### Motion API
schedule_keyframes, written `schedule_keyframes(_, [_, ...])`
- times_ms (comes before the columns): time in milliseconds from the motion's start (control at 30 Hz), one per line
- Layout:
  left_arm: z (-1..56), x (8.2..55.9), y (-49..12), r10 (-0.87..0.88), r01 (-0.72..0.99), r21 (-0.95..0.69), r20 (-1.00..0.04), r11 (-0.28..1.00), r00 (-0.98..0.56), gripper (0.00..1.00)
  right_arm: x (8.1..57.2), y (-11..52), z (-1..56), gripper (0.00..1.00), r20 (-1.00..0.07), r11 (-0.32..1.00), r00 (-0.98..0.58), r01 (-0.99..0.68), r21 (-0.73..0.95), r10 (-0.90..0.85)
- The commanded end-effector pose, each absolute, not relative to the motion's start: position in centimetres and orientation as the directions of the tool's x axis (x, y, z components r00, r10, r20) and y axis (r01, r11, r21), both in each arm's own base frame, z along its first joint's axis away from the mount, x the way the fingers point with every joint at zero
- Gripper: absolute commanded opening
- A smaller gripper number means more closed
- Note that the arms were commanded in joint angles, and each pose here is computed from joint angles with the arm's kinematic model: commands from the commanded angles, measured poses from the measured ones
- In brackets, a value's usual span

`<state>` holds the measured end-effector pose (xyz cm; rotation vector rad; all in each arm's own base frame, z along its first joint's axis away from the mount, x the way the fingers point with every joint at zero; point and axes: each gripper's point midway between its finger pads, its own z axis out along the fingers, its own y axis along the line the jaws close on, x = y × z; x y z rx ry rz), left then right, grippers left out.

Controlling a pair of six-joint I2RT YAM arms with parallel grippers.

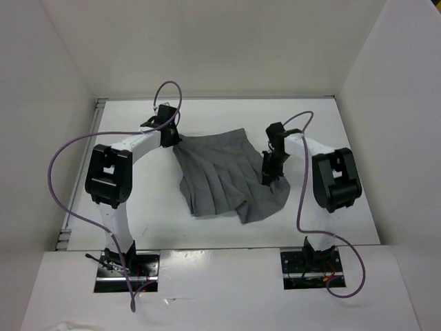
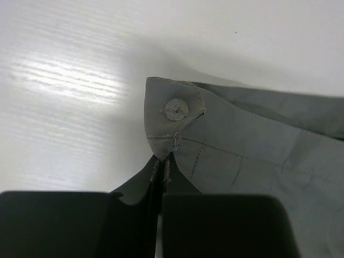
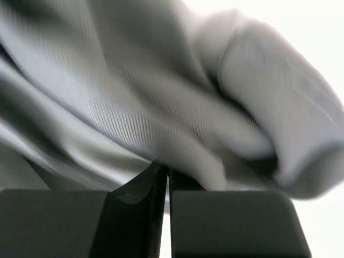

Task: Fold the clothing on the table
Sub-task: Flatten the skirt out

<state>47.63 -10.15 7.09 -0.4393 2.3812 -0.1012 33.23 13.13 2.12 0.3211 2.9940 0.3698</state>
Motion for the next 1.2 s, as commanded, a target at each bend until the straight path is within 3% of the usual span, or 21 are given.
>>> schedule_keyframes(0, [8.0, 50.3, -10.0, -0.338, -0.264, -0.213, -0.661, 0.941, -0.670, 0.00, 25.7, 15.2, 5.3, 0.07, 0.026, 0.953, -0.987, 0.159, 0.258, 0.158])
schedule_keyframes(100, [8.5, 51.6, -10.5, -0.339, -0.235, -0.244, -0.662, 0.941, -0.669, 0.00, 25.3, 16.4, 9.2, 0.13, -0.085, 0.954, -0.987, 0.110, 0.279, 0.139])
schedule_keyframes(133, [8.5, 51.6, -10.7, -0.330, -0.222, -0.245, -0.661, 0.944, -0.674, 0.00, 26.1, 16.6, 10.6, 0.19, -0.135, 0.950, -0.981, 0.097, 0.296, 0.142])
schedule_keyframes(167, [9.1, 52.0, -11.1, -0.321, -0.195, -0.259, -0.669, 0.946, -0.670, 0.00, 29.1, 16.4, 13.6, 0.31, -0.263, 0.946, -0.949, 0.084, 0.312, 0.171])
schedule_keyframes(233, [9.1, 52.3, -11.3, -0.311, -0.181, -0.259, -0.671, 0.949, -0.673, 0.00, 32.5, 16.1, 16.4, 0.35, -0.387, 0.944, -0.901, 0.069, 0.322, 0.198])
schedule_keyframes(267, [9.5, 52.7, -10.8, -0.306, -0.177, -0.254, -0.681, 0.951, -0.665, 0.00, 36.1, 15.7, 19.4, 0.46, -0.503, 0.938, -0.833, 0.052, 0.343, 0.231])
schedule_keyframes(400, [9.0, 52.7, -10.3, -0.295, -0.172, -0.244, -0.678, 0.954, -0.673, 0.00, 43.1, 15.1, 20.6, 0.49, -0.653, 0.939, -0.718, 0.002, 0.344, 0.241])
schedule_keyframes(600, [9.0, 52.8, -9.3, -0.309, -0.164, -0.272, -0.671, 0.948, -0.674, 0.00, 50.2, 17.0, 15.4, 0.44, -0.631, 0.942, -0.761, -0.083, 0.327, 0.152])
schedule_keyframes(800, [9.0, 52.8, -9.2, -0.306, -0.152, -0.280, -0.667, 0.948, -0.680, 0.00, 52.9, 18.4, 11.2, 0.40, -0.564, 0.912, -0.814, -0.117, 0.392, 0.138])
schedule_keyframes(1167, [9.1, 52.6, -8.8, -0.312, -0.154, -0.286, -0.664, 0.946, -0.679, 0.00, 51.3, 20.7, 4.4, 0.37, -0.353, 0.831, -0.924, -0.078, 0.551, 0.147])
